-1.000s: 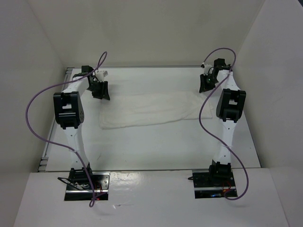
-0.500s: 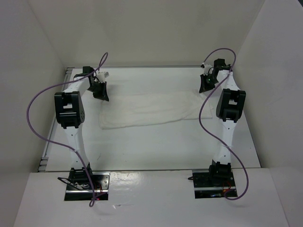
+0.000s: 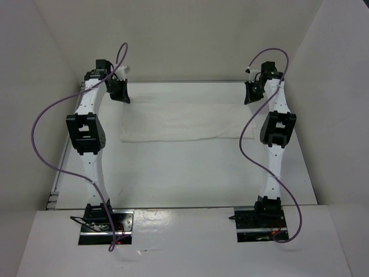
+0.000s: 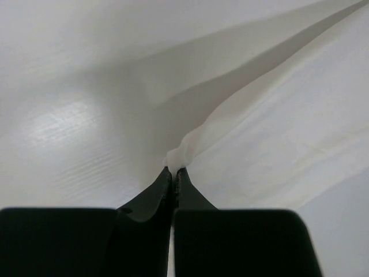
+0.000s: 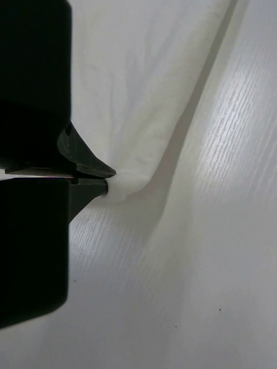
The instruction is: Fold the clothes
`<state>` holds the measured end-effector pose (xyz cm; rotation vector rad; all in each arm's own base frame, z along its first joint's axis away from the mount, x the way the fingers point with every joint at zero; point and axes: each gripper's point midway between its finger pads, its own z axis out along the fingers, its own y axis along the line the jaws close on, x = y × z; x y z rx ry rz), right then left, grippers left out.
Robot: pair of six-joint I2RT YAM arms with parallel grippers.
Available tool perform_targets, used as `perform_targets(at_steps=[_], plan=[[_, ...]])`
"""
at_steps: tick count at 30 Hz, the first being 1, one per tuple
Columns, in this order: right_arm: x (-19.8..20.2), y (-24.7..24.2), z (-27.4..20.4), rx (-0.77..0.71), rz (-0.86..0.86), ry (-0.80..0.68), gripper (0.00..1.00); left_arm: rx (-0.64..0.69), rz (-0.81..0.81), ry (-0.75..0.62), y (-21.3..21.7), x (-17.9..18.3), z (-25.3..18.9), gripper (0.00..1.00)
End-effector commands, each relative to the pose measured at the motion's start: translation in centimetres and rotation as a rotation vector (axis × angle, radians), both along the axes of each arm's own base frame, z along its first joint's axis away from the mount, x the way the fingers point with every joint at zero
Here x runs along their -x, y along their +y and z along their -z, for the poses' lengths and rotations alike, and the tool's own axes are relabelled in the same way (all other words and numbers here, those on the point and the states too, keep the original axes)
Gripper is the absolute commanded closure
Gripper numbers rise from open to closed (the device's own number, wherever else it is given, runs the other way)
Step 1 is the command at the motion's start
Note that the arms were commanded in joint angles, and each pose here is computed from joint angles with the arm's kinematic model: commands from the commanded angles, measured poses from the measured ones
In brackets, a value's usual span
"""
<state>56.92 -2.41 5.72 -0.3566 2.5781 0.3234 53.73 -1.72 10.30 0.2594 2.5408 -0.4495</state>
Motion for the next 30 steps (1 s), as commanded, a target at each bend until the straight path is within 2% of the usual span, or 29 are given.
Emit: perform_targets(at_steps=[1,4,5,11,18,24,27,28,30], plan=[[-0.7,0.5,-5.4,0.014,0.010,-0.096,1.00,-0.005,0.024,-0.053,0.0,-1.1,-2.7,1.00],[-1.1,1.1,-8.3,0.016,0.009,-0.157,1.00,0.008,0.024,-0.068,-0.2,-1.8,-3.9,1.00],[-1.0,0.9,-9.9,0.027,0.014,-0.187,1.00,0.001,0.024,-0.137,-0.1,-2.6,-6.6,1.00],[-1.5,-0.6,-18.6,0.100,0.096,-0.390,1.00,-0.033,-0.001,-0.267,0.5,-3.4,-11.6,1.00],[-0.6,-1.5,-24.7,0.157,0.173,-0.518,1.00,-0.077,-0.039,-0.436,1.2,-2.9,-19.1,1.00],[1.0,-1.0,-26.7,0.135,0.127,-0.534,1.00,-0.041,-0.042,-0.507,2.7,-0.8,-23.5,1.00],[2.5,-1.2,-25.7,0.089,0.054,-0.488,1.00,0.057,0.006,-0.437,2.9,1.4,-22.5,1.00],[3.7,-0.2,-24.7,0.052,-0.001,-0.440,1.00,0.100,0.018,-0.375,3.3,2.2,-20.5,1.00],[5.1,-0.3,-23.6,0.070,-0.068,-0.403,1.00,0.104,0.052,-0.327,3.4,4.0,-19.1,1.00]])
